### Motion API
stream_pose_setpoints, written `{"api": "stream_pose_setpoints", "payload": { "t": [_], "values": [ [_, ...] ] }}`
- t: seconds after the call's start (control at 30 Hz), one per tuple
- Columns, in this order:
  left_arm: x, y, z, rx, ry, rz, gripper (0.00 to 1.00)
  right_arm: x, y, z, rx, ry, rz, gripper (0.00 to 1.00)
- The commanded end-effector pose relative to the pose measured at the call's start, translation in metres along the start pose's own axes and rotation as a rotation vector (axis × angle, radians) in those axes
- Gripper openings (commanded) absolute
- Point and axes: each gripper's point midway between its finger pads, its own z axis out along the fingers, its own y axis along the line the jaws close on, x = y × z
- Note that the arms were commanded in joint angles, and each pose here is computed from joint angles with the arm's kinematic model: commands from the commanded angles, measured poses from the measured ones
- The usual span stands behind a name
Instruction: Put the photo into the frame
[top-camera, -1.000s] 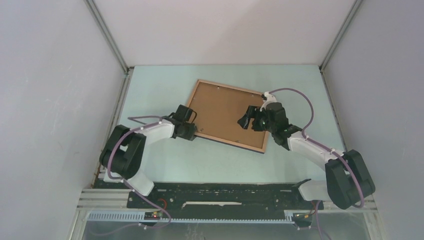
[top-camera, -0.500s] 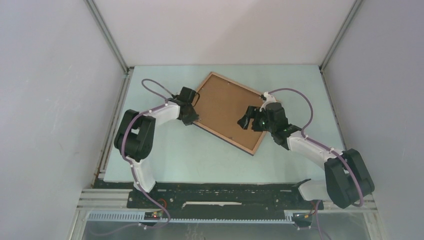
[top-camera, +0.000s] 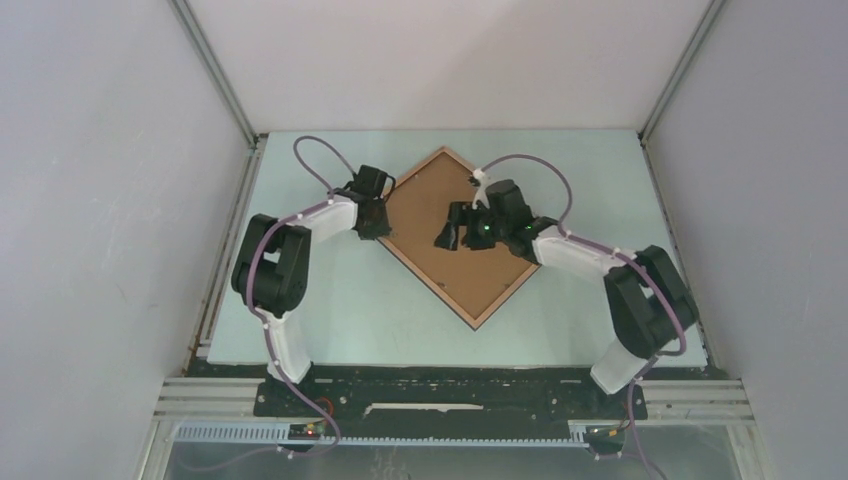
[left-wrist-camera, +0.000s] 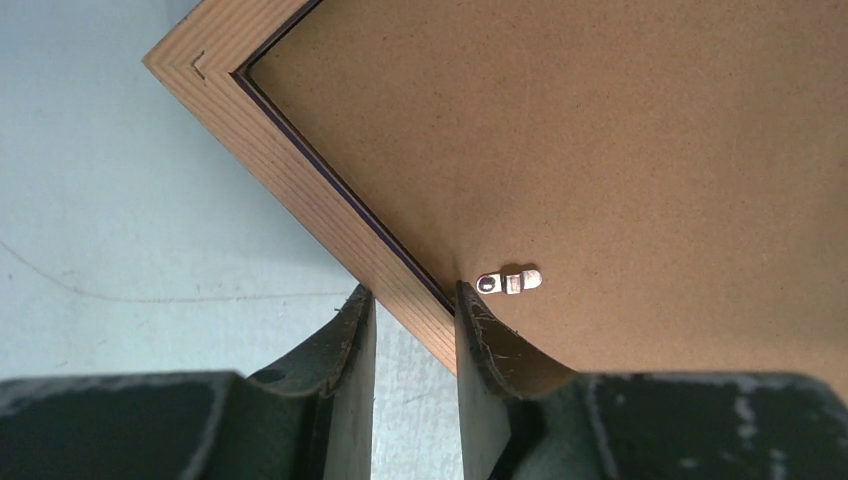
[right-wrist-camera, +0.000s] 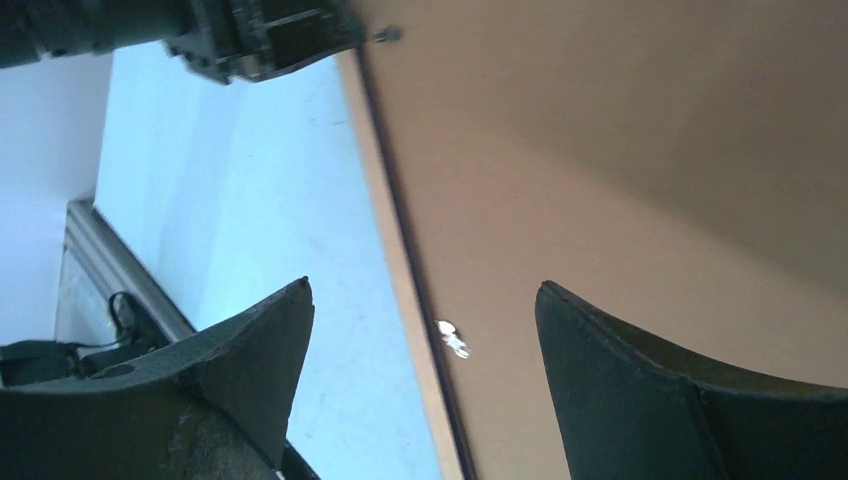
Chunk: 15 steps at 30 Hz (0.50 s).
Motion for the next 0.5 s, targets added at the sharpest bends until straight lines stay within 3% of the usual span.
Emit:
{"api": "stream_pose_setpoints", "payload": {
  "t": [0.0,0.1,0.27,0.47],
  "values": [
    [-0.013,-0.017,0.008,0.072,0.004,0.132,0.0,-0.004,0.041,0.018,-0.153,0.067,-0.003,0.89],
    [-0.025,-0.035,0.004,0.097,-0.044,0.169,0.0,-0.026,0.052,0.035,-0.225,0.054,0.079,0.85],
    [-0.025,-0.039,0.0,0.108,-0.057,0.183,0.0,-0.054,0.043,0.076,-0.195,0.025,0.14,0.79],
    [-0.035,-0.027,-0.005,0.157,-0.05,0.038,0.0,-0.056,0.026,0.119,-0.196,0.041,0.19,0.72]
  ]
}}
